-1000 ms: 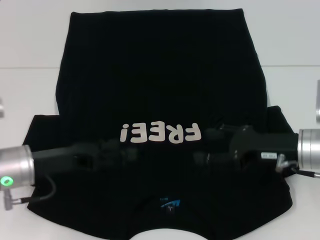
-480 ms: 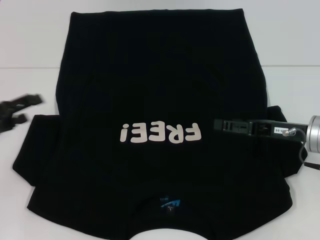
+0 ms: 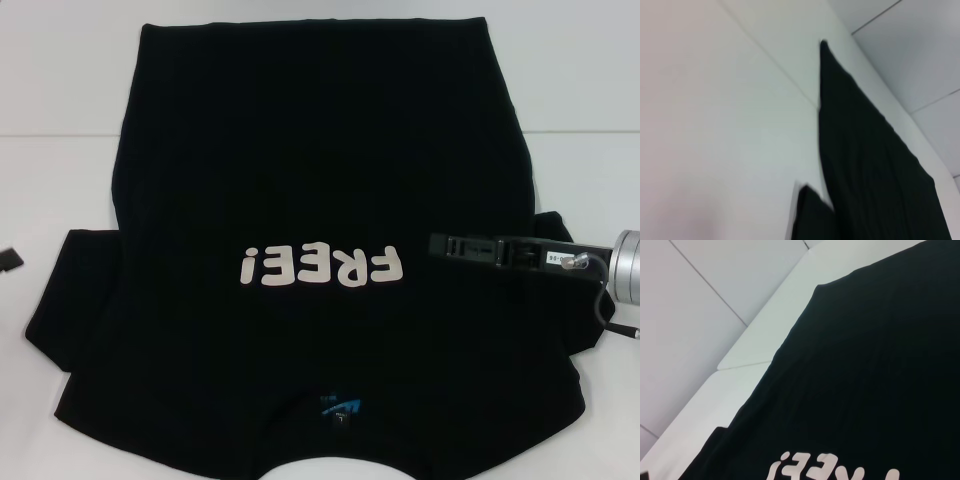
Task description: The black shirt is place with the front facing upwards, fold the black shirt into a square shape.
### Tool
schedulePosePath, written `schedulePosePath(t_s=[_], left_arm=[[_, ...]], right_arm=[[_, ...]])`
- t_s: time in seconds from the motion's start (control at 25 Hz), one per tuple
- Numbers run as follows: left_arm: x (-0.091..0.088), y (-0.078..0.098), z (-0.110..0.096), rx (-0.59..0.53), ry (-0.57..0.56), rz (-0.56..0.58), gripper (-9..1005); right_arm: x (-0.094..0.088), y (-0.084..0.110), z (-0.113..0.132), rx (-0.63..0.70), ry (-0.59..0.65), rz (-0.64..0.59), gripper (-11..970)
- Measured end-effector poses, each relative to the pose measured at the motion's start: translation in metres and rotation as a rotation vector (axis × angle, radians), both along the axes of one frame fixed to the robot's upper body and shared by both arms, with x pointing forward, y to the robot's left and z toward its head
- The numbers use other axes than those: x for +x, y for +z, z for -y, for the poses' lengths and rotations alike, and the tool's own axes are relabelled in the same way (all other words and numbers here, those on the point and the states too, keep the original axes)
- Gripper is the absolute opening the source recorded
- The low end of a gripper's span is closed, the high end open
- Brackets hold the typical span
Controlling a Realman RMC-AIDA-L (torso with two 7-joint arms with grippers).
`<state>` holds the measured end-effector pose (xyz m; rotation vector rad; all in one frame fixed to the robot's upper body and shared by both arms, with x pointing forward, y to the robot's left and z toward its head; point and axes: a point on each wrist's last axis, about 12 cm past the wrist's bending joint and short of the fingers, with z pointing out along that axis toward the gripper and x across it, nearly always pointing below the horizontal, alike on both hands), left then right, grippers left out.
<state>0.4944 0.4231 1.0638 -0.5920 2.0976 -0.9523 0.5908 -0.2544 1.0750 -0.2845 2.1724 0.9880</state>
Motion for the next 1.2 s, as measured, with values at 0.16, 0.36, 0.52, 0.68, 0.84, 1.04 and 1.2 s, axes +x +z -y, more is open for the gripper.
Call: schedulePosePath(t_s=[0.16, 0.36, 0.52, 0.68, 0.84, 1.04, 1.2], left_arm=[[-0.008, -0.006, 0.004, -0.064, -0.002, -0.093, 900], [-0.010, -0.011, 0.007, -0.112, 0.024, -0.161, 896], [-0.009, -0.013, 0.010, -0.128, 0.028, -0.171, 894], [-0.008, -0.016, 0.012, -0.137, 0.051, -0.177, 891], [-0.008, -0.018, 0.013, -0.140, 0.074, -0.179, 888], [-0.007, -0.019, 0.014, -0.136, 0.083, -0.175, 884], [-0.007, -0.019, 0.015, -0.137, 0.079, -0.174, 881]], right_arm=[[0.000, 0.000, 0.001, 0.004, -0.009, 0.000, 917], [-0.001, -0.002, 0.001, 0.010, -0.016, -0.009, 917], [-0.001, -0.003, 0.001, 0.010, -0.017, -0.011, 917], [-0.001, -0.003, 0.001, 0.010, -0.015, -0.011, 917], [-0.002, -0.004, 0.001, 0.011, -0.013, -0.013, 917], [-0.004, -0.005, 0.002, 0.011, -0.015, -0.014, 917], [-0.004, -0.005, 0.003, 0.011, -0.017, -0.015, 917]])
